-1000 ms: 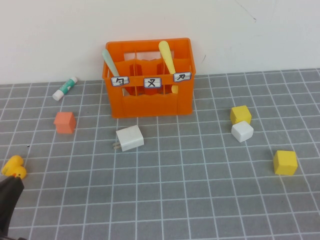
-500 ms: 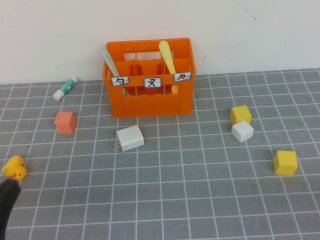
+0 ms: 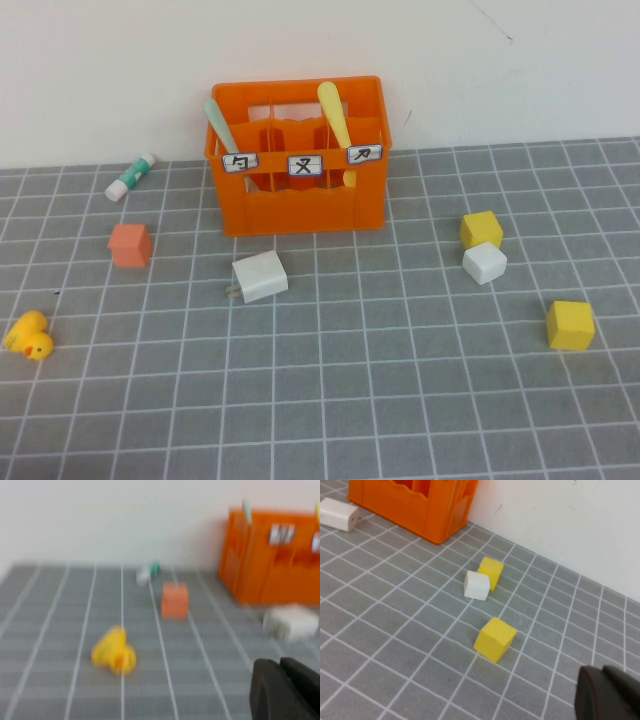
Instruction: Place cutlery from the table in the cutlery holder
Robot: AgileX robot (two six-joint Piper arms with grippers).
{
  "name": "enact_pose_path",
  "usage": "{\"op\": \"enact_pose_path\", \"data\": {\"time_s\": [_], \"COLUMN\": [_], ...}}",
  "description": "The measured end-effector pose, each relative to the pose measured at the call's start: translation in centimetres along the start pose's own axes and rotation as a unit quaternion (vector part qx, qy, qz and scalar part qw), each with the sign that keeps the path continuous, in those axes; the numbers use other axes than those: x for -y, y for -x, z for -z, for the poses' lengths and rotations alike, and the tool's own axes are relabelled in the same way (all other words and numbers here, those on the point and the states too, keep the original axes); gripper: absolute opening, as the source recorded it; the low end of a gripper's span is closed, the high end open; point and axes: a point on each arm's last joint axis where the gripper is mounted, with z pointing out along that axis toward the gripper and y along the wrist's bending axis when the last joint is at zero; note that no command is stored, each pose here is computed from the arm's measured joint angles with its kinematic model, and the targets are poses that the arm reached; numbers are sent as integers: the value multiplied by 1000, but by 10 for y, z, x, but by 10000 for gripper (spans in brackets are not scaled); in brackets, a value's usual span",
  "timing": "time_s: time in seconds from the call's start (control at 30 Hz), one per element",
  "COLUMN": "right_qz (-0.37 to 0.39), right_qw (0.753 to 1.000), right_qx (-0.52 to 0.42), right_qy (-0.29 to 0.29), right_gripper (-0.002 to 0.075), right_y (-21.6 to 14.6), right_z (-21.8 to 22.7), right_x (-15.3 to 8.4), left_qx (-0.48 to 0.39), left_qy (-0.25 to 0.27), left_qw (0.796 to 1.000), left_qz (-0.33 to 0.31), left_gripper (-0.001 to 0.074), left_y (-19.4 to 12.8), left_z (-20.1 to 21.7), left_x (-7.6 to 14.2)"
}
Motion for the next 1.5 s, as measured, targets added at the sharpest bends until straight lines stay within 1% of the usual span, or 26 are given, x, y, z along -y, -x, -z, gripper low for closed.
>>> {"op": "enact_pose_path", "data": {"time_s": [0.1, 0.17, 0.4, 1.03, 1.5], "right_qz": [0, 0, 0, -2, -4], "right_qw": [1000, 1000, 1000, 1000, 1000], "right_qx": [-2, -2, -2, -3, -3], "right_qy": [0, 0, 0, 0, 0], "right_gripper": [-2, -2, -2, -2, -2], "right_y": [0, 0, 0, 0, 0], "right_z": [0, 0, 0, 0, 0], "right_x": [0, 0, 0, 0, 0], "left_qx": [-72, -104, -105, -105, -105], "left_qy": [7, 12, 16, 17, 17], "left_qw": [997, 994, 994, 994, 994], "left_qz": [16, 23, 23, -8, -8], "left_gripper": [-1, -1, -1, -1, -1], "left_y": [-14, -20, -20, -20, -20], "left_z": [1, 2, 2, 2, 2], "left_x": [-1, -2, -3, -3, -3]}}
